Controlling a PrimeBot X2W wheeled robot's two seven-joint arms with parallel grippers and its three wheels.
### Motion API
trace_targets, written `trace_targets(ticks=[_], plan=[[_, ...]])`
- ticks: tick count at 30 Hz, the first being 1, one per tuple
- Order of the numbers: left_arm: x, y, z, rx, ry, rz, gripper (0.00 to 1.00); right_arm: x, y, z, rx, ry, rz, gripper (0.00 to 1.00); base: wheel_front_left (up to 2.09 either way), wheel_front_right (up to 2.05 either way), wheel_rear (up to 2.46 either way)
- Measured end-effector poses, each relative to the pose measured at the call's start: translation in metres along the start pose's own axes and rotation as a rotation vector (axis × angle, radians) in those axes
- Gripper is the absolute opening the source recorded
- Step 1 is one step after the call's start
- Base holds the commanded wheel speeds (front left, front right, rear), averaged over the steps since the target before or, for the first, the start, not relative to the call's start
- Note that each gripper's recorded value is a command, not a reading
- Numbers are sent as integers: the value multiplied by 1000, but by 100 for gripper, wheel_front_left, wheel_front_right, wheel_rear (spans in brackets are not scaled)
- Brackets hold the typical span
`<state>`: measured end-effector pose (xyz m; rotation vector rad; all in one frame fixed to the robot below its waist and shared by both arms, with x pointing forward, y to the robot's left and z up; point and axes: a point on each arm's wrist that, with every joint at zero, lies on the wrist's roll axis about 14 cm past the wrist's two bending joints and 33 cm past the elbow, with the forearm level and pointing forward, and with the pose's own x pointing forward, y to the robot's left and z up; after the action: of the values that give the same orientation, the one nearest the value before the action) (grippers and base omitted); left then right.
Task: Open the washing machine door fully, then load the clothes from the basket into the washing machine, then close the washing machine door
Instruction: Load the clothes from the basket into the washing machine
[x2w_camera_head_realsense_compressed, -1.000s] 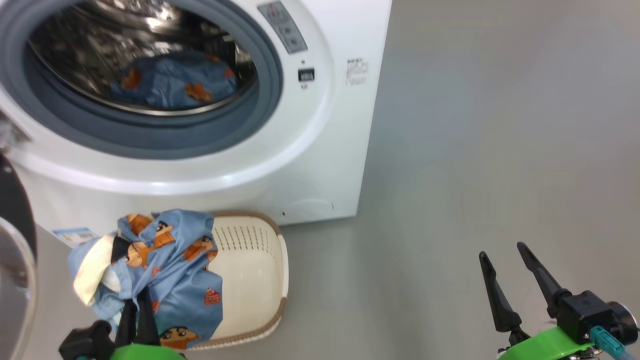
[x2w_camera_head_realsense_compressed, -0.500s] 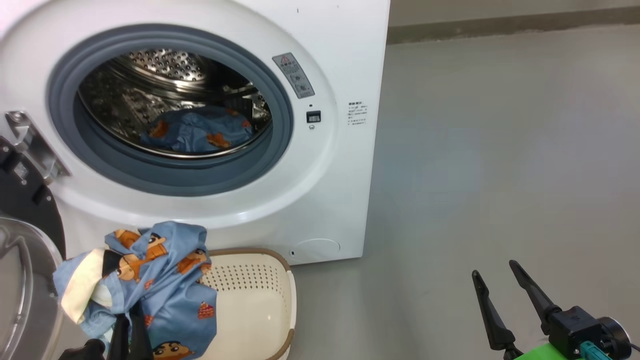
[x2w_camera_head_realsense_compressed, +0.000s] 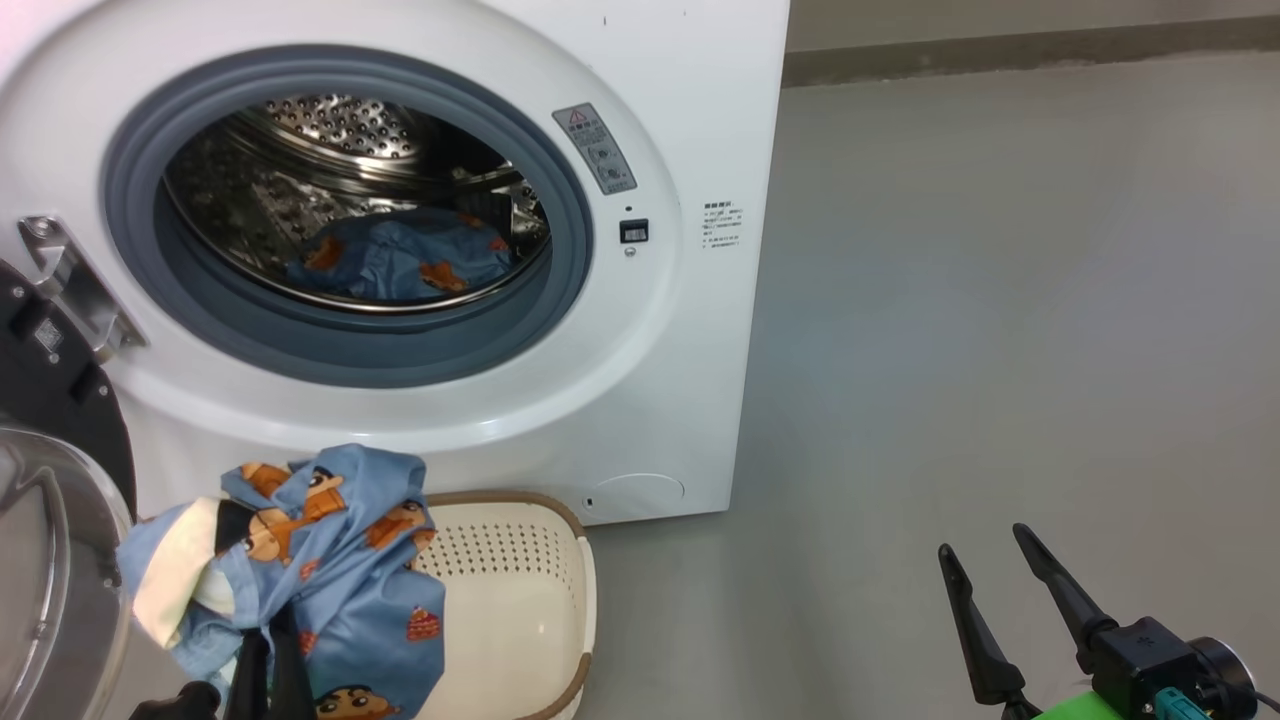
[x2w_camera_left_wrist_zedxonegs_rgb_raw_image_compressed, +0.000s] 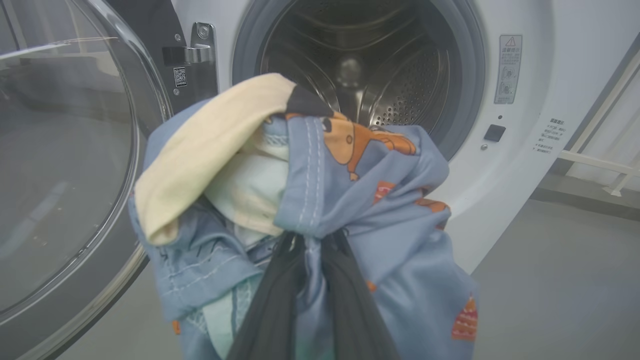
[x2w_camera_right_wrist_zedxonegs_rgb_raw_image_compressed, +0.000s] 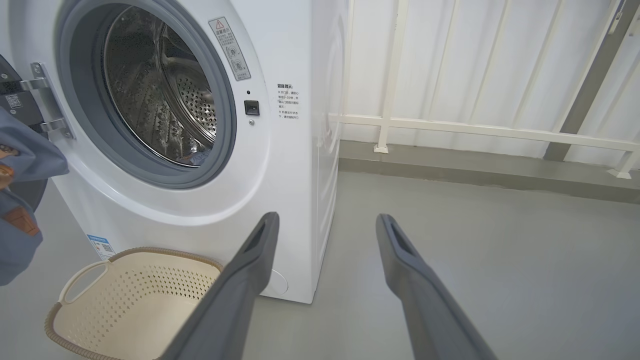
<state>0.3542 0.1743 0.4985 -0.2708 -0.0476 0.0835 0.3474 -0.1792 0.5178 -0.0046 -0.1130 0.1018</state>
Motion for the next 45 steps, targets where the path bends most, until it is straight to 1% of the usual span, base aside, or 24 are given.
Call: trace_targets(ticks=[6, 12, 15, 16, 22, 24, 25, 28, 32, 35, 39, 45], plan=[[12, -9, -4, 2, 10, -30, 0, 2, -1, -10, 5, 31, -3, 100, 0, 0, 0], [45, -21, -3, 10, -4, -67, 0, 15, -3, -16, 10, 43, -10, 100, 0, 0, 0], [69, -27, -2, 9, -17, -80, 0, 24, -5, -19, 17, 49, -14, 100, 0, 0, 0], [69, -27, -2, 9, -17, -80, 0, 24, -5, -19, 17, 49, -14, 100, 0, 0, 0], [128, -41, 8, 44, -75, -109, 0, 43, -7, -31, 59, 67, -27, 100, 0, 0, 0], [147, -43, 6, 56, -81, -113, 0, 50, -7, -35, 62, 72, -26, 100, 0, 0, 0], [165, -43, 4, 66, -86, -115, 0, 57, -7, -39, 73, 78, -29, 100, 0, 0, 0], [192, -45, -5, 88, -82, -114, 0, 63, -13, -50, 76, 102, -46, 100, 0, 0, 0], [225, -55, -25, 120, -53, -125, 0, 64, -20, -71, 79, 158, -69, 100, 0, 0, 0], [249, -58, -40, 142, -34, -128, 0, 60, -23, -88, 103, 204, -86, 100, 0, 0, 0], [280, -61, -55, 174, -18, -130, 0, 60, -29, -103, 107, 245, -108, 100, 0, 0, 0], [326, -68, -65, 204, -33, -133, 0, 52, -32, -129, 109, 325, -125, 100, 0, 0, 0]])
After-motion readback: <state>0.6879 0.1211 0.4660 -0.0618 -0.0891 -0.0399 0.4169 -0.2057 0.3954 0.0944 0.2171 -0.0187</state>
